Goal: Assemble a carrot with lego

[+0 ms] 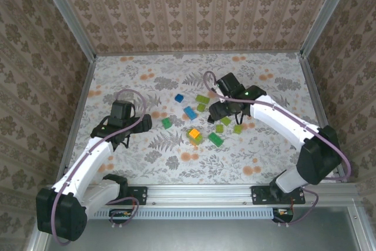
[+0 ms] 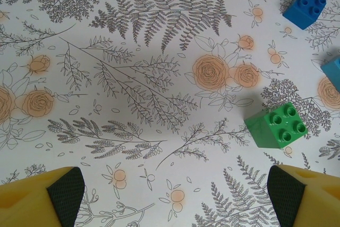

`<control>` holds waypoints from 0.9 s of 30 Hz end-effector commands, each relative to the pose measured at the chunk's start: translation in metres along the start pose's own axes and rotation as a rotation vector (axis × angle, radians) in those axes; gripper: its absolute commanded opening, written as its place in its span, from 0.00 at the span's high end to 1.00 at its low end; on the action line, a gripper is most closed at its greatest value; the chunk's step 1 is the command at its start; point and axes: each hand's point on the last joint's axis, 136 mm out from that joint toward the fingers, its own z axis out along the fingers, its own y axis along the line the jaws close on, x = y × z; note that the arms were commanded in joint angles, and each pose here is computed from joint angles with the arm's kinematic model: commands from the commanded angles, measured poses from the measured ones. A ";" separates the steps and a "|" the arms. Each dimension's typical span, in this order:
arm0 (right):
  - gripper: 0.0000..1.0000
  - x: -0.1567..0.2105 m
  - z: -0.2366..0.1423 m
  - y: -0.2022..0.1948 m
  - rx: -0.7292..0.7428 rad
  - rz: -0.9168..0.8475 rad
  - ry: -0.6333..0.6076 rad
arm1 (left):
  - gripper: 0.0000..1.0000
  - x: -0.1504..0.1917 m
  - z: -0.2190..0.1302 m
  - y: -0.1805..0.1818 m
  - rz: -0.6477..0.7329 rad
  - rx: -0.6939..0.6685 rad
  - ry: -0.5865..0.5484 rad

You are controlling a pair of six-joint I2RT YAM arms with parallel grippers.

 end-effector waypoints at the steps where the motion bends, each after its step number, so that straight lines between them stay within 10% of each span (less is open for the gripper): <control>1: 0.25 0.031 0.032 -0.013 0.024 -0.035 0.144 | 0.08 -0.011 -0.007 -0.004 -0.017 0.022 -0.031; 27: 0.28 0.044 0.114 -0.015 -0.070 -0.007 0.291 | 0.08 -0.011 -0.006 -0.004 -0.012 0.024 -0.034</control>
